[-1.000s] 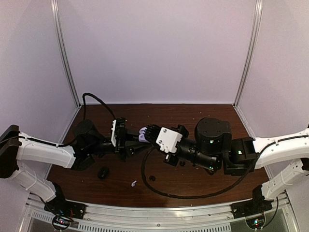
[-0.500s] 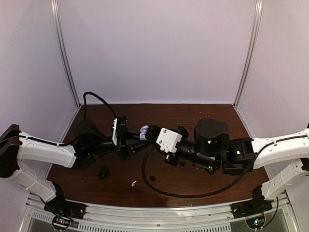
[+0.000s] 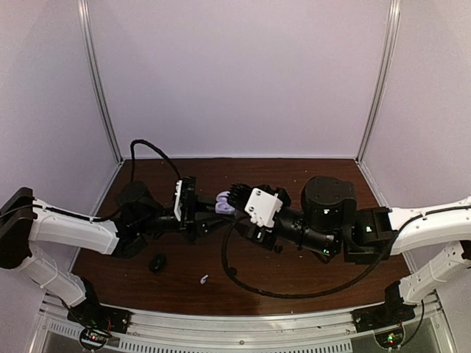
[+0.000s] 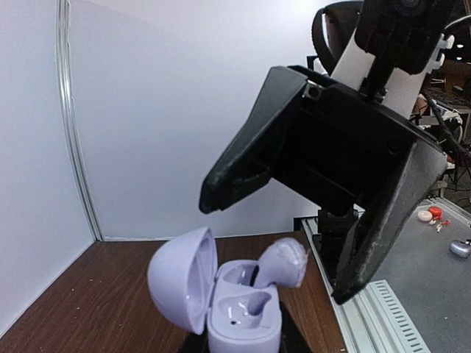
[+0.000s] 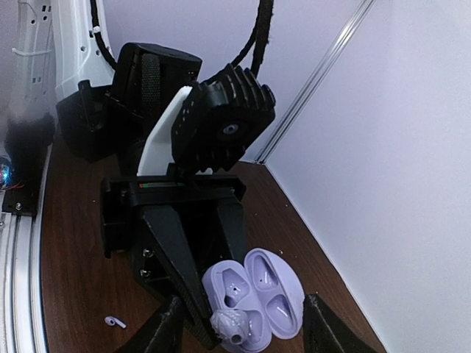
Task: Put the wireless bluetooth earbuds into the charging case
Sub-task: Adjust the right earbud in the right side groove of the charging case.
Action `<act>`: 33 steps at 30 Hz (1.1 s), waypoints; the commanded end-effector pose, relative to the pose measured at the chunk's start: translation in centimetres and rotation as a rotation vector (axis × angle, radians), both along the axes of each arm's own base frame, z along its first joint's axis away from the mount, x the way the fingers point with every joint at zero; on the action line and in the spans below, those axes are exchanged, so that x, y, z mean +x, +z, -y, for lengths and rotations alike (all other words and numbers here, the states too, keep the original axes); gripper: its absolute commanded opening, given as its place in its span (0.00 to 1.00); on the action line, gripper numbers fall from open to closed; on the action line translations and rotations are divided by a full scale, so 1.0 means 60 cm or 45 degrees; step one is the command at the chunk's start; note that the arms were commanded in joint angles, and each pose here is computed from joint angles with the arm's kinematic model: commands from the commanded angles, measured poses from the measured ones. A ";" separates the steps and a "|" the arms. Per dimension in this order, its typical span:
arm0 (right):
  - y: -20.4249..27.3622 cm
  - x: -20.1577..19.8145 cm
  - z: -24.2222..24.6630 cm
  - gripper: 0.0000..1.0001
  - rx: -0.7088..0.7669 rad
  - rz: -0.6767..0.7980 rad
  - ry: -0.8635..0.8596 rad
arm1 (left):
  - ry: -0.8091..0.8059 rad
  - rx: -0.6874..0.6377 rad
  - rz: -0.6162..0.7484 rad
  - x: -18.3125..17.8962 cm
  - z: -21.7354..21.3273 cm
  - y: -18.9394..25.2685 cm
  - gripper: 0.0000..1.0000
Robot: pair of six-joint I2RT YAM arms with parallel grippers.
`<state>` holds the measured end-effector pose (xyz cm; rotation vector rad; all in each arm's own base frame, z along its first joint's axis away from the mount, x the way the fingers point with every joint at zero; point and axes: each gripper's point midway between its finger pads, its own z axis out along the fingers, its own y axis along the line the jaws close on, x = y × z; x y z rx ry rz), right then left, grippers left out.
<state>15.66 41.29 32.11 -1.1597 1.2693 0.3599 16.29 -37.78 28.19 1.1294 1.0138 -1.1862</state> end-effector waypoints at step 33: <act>0.040 0.017 0.033 1.00 0.377 -0.433 0.182 | -0.013 -0.124 0.064 0.005 -0.003 0.046 0.00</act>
